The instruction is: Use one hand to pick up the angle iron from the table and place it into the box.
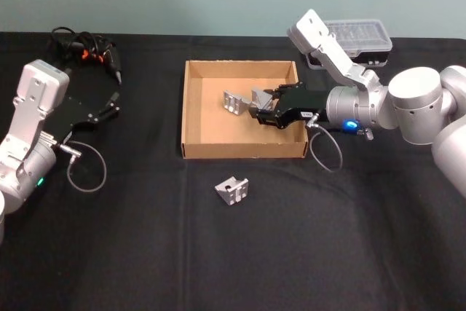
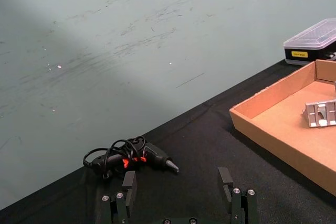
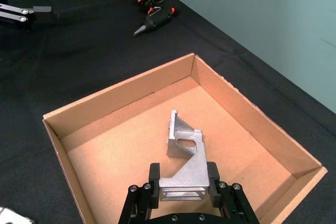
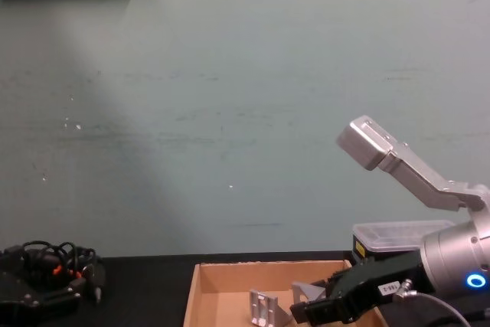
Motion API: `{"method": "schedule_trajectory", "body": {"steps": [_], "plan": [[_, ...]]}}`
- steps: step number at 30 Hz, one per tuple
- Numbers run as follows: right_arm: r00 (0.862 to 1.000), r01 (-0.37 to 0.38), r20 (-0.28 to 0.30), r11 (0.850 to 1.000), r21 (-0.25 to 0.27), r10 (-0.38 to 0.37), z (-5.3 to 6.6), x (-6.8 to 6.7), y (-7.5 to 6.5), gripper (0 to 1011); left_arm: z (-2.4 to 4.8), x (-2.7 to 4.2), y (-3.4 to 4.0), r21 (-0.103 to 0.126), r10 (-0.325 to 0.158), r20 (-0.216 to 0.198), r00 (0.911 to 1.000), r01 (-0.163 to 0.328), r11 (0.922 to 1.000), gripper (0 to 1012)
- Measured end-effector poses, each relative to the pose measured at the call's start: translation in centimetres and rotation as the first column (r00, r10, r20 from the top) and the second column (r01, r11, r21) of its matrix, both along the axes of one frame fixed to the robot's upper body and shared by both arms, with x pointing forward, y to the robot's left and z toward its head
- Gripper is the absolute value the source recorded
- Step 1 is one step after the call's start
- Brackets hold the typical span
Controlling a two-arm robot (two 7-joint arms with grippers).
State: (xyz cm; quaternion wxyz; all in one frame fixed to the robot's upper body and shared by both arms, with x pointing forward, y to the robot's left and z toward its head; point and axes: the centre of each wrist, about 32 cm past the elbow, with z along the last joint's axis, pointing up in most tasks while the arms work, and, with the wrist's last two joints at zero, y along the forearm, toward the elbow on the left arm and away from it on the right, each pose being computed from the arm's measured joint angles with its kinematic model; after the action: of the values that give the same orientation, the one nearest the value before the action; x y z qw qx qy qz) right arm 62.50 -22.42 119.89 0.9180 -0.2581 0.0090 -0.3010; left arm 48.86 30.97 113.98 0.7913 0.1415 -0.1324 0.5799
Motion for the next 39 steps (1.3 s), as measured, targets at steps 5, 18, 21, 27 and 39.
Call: {"method": "schedule_trajectory", "body": {"steps": [5,18,21,27,39], "plan": [[1.0,0.004,-0.012,1.0,-0.004,-0.004,-0.08,0.11,0.16,530,0.0,0.0,0.0,0.0,0.0,0.0,1.0,0.0,1.0,1011],[1.0,0.005,-0.018,1.0,-0.019,-0.005,-0.03,0.12,0.51,530,0.0,0.0,0.0,0.0,0.0,0.0,1.0,0.0,1.0,1011],[1.0,0.005,-0.018,1.0,-0.019,-0.005,-0.03,0.11,0.51,530,0.0,0.0,0.0,0.0,0.0,0.0,1.0,0.0,1.0,1011],[1.0,0.005,-0.018,1.0,-0.018,-0.005,-0.03,0.1,0.49,530,0.0,0.0,0.0,0.0,0.0,0.0,1.0,0.0,1.0,1011],[1.0,0.004,-0.018,1.0,-0.017,-0.005,-0.05,0.09,0.46,530,0.0,0.0,0.0,0.0,0.0,0.0,1.0,0.0,1.0,1011]]}}
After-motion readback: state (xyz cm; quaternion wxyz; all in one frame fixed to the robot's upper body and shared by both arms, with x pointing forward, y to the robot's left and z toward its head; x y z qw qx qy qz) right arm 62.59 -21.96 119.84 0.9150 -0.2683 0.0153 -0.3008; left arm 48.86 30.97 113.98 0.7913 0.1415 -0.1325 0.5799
